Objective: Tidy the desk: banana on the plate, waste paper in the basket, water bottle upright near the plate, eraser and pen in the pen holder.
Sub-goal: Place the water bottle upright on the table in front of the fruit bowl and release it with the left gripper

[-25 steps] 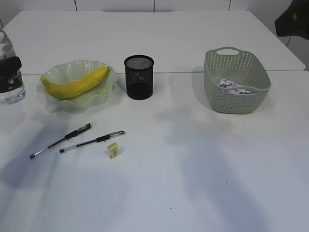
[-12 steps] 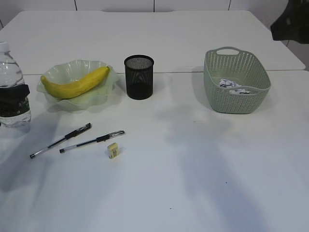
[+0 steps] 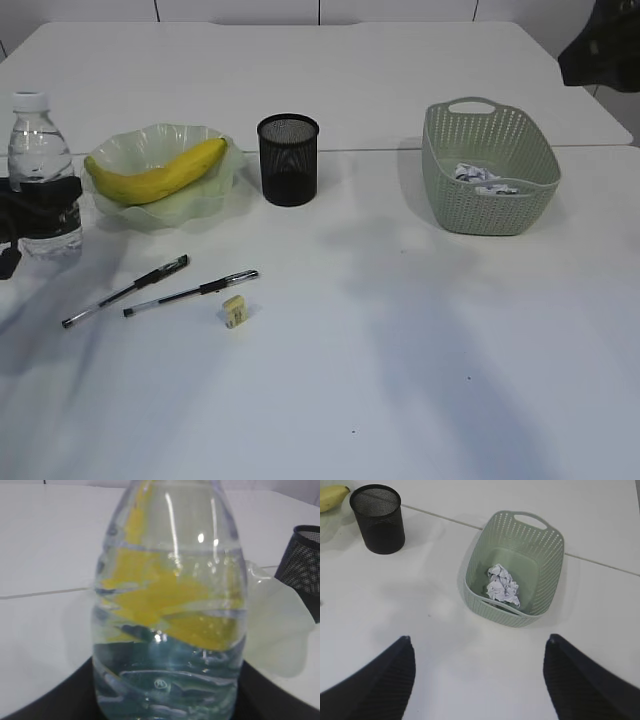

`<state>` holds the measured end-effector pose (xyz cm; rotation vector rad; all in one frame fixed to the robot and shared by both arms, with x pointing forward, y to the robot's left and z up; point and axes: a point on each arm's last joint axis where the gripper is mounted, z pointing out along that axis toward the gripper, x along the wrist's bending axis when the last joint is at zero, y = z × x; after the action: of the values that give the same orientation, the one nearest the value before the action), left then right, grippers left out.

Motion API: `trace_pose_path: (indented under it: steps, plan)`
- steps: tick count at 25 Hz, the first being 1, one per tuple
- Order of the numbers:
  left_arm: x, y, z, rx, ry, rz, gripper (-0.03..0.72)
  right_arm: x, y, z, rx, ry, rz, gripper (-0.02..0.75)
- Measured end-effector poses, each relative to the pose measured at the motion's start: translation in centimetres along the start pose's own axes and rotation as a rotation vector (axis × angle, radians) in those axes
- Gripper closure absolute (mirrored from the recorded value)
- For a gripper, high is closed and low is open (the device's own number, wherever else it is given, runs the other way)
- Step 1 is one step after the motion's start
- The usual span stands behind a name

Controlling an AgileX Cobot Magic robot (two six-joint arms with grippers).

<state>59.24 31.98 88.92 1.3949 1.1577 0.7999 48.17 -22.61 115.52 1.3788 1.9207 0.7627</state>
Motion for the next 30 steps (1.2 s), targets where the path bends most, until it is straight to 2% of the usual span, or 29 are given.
trace_pose_path:
  steps: [3,11,22,30]
  plan:
    - [-0.5,-0.6,0.4,0.021,-0.039,0.011,0.314,0.0,0.0,0.0,-0.001,-0.004,-0.004,0.145]
    - [-1.1,-2.1,0.9,0.062,-0.072,0.01,0.314,-0.2,0.0,0.0,-0.003,-0.022,-0.023,0.145]
    - [-0.8,-2.6,1.5,0.024,-0.084,0.018,0.314,-0.2,0.0,0.0,-0.003,-0.023,-0.024,0.146]
    - [-0.9,-2.7,1.6,0.025,-0.088,0.02,0.283,-0.2,0.0,0.0,-0.003,-0.023,-0.024,0.146]
